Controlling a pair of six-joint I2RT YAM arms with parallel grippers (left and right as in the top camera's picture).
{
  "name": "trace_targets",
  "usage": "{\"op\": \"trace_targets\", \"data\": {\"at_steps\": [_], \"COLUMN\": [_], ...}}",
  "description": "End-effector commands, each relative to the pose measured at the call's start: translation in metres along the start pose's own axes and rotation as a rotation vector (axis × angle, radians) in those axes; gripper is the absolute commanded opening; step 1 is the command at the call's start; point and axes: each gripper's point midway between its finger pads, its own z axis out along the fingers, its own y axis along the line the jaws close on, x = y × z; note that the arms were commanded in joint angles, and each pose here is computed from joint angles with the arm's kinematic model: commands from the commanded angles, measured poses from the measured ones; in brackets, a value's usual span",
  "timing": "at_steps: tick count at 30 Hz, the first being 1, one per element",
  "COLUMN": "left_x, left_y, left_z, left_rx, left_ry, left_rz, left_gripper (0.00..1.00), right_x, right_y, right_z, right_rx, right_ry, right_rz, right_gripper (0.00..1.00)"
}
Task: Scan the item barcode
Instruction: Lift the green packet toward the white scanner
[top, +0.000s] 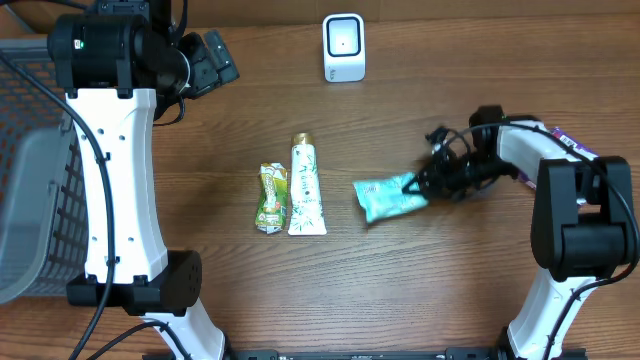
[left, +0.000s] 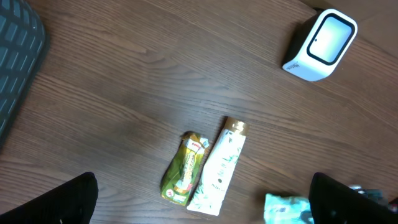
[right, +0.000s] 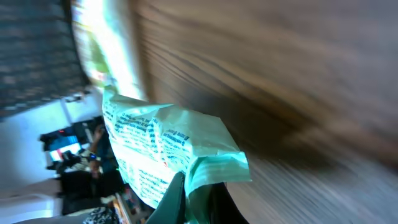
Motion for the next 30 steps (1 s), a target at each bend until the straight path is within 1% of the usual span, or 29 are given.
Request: {"op": "trace_targets", "data": {"at_steps": [1,6,9,15,19,25,27,29,30], "left_x": [0.002,0.003,0.002,0.003,0.002,0.002,0.002,0.002,0.002], "left_y": [-0.004,-0.004,-0.004,-0.004,-0.004,-0.004,-0.004,-0.004,-0.004], "left_z": [0.002,0.002,0.002,0.002,0.002,0.002,0.002,0.002,0.002], "left_rx": [0.005,0.005,0.005,0.005,0.005,0.005,0.005,0.005,0.005], "left_ry": [0.008,0.008,0.008,0.008,0.008,0.008,0.008,0.008,0.008], "left_rz": [0.020,0.020,0.020,0.020,0.020,0.020,0.020,0.020,0.020], "left_gripper": [1.00,1.00,1.00,1.00,1.00,0.99,1.00,0.99,1.00], "right_x": [-0.026,-0.042,-0.044,-0.024,-0.008,0.005,-0.001,-0.007,-0.014], "right_y": [0.071,0.118,0.146,0.201,0.237,0.261,0.259,0.260,0.260], "right_z": [-0.033,-0.077,-0.106,-0.142,-0.161,-0.177,-0.181,-0.183,-0.183], "right_rx": [-0.116,-0.033,0.033,0.087,0.046,0.010,0.028,0.046,0.085], "right_ry": [-0.113,-0.259,-0.371,-0.536,-0.617,-0.685,-0.724,-0.757,-0.794], "right_rz": [-0.119,-0.178,-0.202,-0.261,-0.293,-0.309,-0.258,-0.251,-0.250], "right_gripper": [0.04,0.04,0.04,0.04,0.04,0.04,0.04,0.04,0.04]}}
